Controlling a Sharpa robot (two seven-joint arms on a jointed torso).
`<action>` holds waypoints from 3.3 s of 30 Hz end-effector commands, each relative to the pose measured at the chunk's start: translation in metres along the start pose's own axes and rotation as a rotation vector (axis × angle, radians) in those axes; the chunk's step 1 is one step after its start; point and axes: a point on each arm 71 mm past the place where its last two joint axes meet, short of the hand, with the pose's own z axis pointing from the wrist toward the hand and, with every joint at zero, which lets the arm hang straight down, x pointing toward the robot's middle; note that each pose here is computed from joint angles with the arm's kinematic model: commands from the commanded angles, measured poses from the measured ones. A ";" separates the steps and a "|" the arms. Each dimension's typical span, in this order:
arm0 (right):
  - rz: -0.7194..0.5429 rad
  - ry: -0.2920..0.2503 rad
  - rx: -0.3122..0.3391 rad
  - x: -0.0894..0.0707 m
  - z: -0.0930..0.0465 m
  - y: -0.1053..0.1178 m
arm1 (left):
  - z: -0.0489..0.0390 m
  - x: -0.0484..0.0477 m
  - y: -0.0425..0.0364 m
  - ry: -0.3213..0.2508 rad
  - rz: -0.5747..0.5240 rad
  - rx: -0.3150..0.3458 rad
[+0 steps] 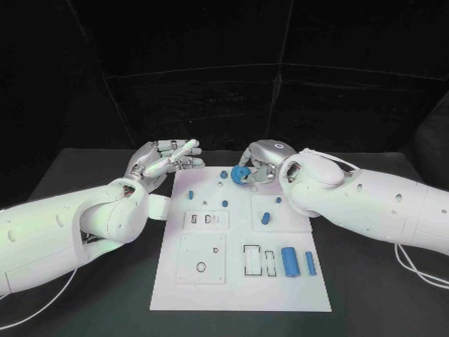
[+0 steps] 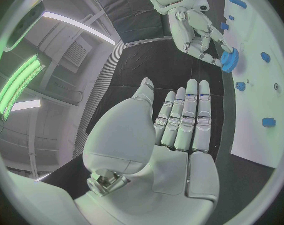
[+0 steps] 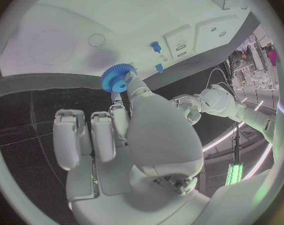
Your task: Assemble the parts on the task board
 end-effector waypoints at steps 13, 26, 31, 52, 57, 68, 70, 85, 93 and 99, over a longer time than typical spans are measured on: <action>-0.047 0.009 -0.020 0.010 0.027 0.041 | 0.0014 0.0033 -0.0009 0.018 -0.003 0.009; -0.066 0.063 -0.021 0.017 0.033 0.048 | 0.0019 0.0038 -0.0007 0.018 -0.003 0.009; -0.074 0.088 -0.022 0.019 0.032 0.048 | 0.0020 0.0037 -0.0007 0.017 -0.003 0.009; -0.070 0.098 -0.016 0.023 0.034 0.047 | 0.0020 0.0033 -0.0007 0.017 -0.002 0.007; -0.067 0.125 -0.015 0.025 0.034 0.045 | 0.0020 0.0030 -0.0006 0.016 -0.002 0.006; 0.008 0.018 -0.030 0.014 0.020 0.030 | 0.0016 0.0010 -0.0007 0.014 -0.001 0.005; 0.042 -0.013 -0.037 0.010 0.012 0.020 | 0.0013 0.0000 -0.0009 0.012 0.000 0.005; 0.264 -0.043 0.003 -0.018 -0.066 -0.083 | 0.0000 -0.0036 -0.0015 0.003 0.005 0.006; 0.275 -0.028 0.066 -0.021 -0.080 -0.122 | 0.0016 -0.0033 -0.0004 0.004 0.005 0.004; 0.280 -0.013 0.085 -0.020 -0.081 -0.138 | 0.0029 -0.0032 0.0005 0.004 0.005 0.004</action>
